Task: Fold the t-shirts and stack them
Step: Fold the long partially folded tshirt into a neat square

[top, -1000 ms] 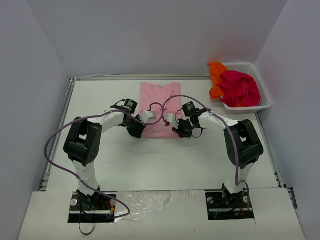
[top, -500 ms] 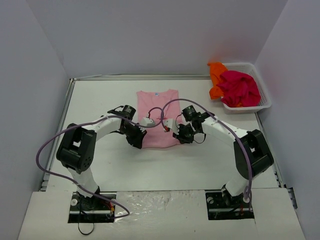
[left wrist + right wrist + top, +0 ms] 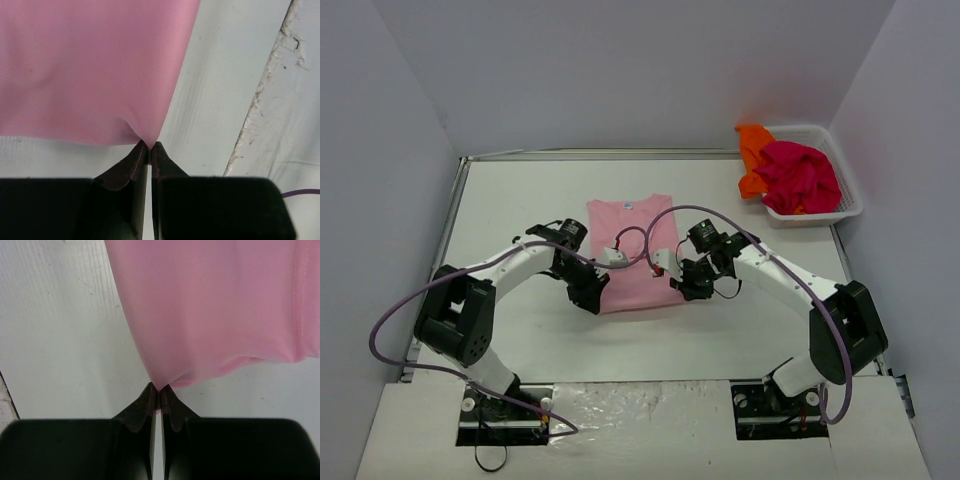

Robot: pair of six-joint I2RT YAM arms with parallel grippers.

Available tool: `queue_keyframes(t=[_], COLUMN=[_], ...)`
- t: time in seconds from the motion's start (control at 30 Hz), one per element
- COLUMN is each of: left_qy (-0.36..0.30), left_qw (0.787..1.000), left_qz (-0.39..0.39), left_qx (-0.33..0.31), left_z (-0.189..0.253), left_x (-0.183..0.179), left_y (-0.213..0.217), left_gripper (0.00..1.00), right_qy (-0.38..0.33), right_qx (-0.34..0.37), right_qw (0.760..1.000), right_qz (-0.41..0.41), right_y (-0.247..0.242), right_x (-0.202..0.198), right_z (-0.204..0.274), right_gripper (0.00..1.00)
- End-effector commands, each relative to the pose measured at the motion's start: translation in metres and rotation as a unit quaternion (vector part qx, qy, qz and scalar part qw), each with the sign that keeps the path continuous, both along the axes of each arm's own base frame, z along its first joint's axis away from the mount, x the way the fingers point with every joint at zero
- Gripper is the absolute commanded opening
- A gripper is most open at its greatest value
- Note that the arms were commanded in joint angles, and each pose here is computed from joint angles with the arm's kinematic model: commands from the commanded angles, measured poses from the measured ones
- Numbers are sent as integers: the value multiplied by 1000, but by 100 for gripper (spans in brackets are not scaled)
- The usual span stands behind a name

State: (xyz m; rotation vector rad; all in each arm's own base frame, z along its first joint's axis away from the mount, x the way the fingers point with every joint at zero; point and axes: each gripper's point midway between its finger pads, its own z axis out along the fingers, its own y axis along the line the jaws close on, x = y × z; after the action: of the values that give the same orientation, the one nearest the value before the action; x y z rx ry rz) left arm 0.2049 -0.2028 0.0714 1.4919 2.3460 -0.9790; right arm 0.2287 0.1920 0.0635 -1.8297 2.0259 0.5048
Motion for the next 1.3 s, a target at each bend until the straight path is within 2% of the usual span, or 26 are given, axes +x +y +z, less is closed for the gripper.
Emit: queue_keyframes(t=[0.0,0.23,0.53,1.27], left_qy=[-15,-12,3,-80], left_qw=[999,995,992,992], left_qz=[-33,-76,-112,-83], left_qx=[-40,-59,-66,-44], left_z=[25,35,40,71], left_x=[-13,-27,-39,0], left_y=[-6,-5,-2,6], left_gripper=[2,2,2,2], right_qy=[18,29,33,-14], right_qx=[-2,1,3,10], right_qw=[1000,999,999,999], right_qz=[5,26,38,43], right_y=[-9,-14,-13,-2], right_x=[-22,-37,-37,-7], right_z=[7,9,19,51], right_gripper=[0,0,0,0])
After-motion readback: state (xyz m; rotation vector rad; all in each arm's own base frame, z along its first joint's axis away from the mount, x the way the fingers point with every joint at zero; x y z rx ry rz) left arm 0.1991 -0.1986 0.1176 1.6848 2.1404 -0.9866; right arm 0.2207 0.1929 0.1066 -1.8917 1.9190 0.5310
